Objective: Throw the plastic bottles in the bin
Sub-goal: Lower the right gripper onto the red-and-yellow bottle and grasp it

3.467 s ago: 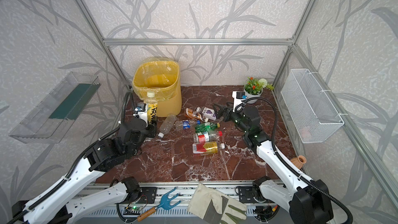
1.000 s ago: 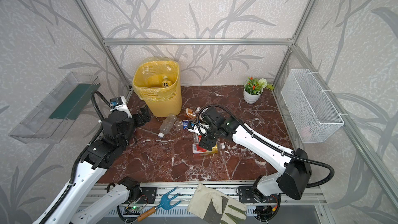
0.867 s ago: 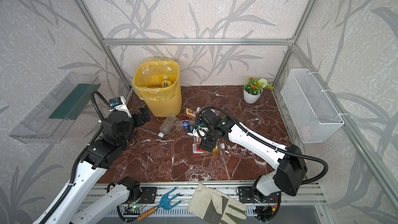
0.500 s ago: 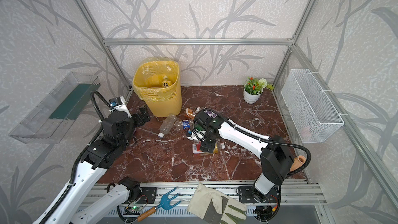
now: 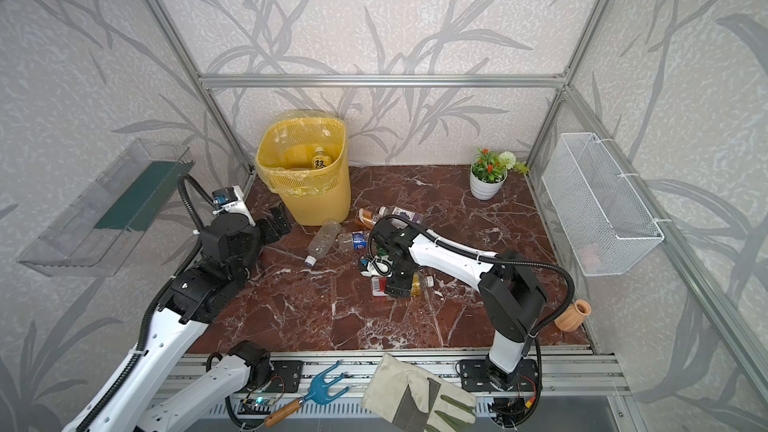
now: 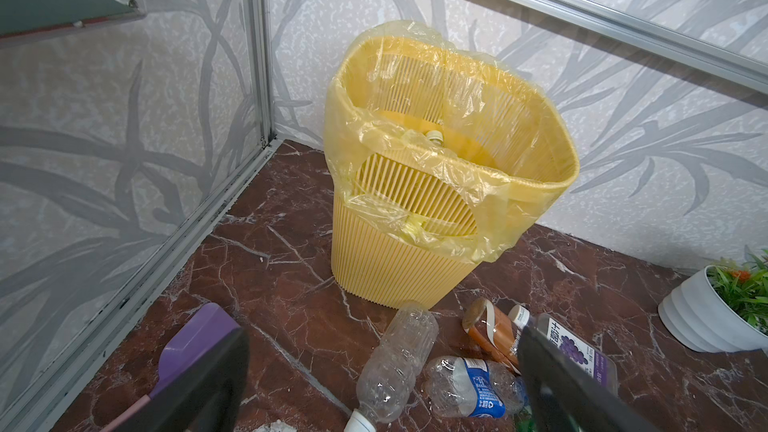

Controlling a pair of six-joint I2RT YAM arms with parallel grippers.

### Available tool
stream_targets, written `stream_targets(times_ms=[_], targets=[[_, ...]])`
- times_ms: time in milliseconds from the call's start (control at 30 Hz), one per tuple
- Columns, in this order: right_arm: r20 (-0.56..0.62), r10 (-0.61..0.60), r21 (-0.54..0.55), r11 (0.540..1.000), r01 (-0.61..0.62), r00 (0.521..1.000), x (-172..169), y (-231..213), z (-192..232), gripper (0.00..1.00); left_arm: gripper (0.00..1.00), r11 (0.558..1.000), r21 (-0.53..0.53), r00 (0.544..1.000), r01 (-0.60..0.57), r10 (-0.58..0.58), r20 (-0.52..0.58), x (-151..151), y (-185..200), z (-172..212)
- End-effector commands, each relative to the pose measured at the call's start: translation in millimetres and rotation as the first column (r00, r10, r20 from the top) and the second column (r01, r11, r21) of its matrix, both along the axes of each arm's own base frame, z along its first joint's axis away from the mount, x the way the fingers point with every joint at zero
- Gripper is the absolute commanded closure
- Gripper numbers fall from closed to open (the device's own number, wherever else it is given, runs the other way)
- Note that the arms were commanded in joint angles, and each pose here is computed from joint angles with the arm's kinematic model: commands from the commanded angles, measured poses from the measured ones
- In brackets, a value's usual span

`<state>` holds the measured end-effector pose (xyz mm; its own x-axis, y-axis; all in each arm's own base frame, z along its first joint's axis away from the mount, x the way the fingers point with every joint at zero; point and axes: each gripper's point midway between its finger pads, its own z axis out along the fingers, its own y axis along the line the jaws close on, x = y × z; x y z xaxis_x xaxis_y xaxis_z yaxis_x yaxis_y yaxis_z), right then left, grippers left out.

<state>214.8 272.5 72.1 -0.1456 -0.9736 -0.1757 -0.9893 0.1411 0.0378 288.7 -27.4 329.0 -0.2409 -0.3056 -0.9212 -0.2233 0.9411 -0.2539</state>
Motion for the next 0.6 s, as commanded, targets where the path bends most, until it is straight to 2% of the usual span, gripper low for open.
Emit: stream_targets(times_ms=[0,567], targets=[[-0.022,0.036,-0.033,0.999,-0.036,0.999,-7,1,-6,0.27,0.01,1.0,0.001,1.0,-0.024,0.024,0.0,-4,6,2],[-0.035,0.042,-0.076,0.996,-0.045,0.998,-12,9,-28,0.26,0.01,1.0,0.008,1.0,-0.026,0.026,-0.007,-4,7,0]])
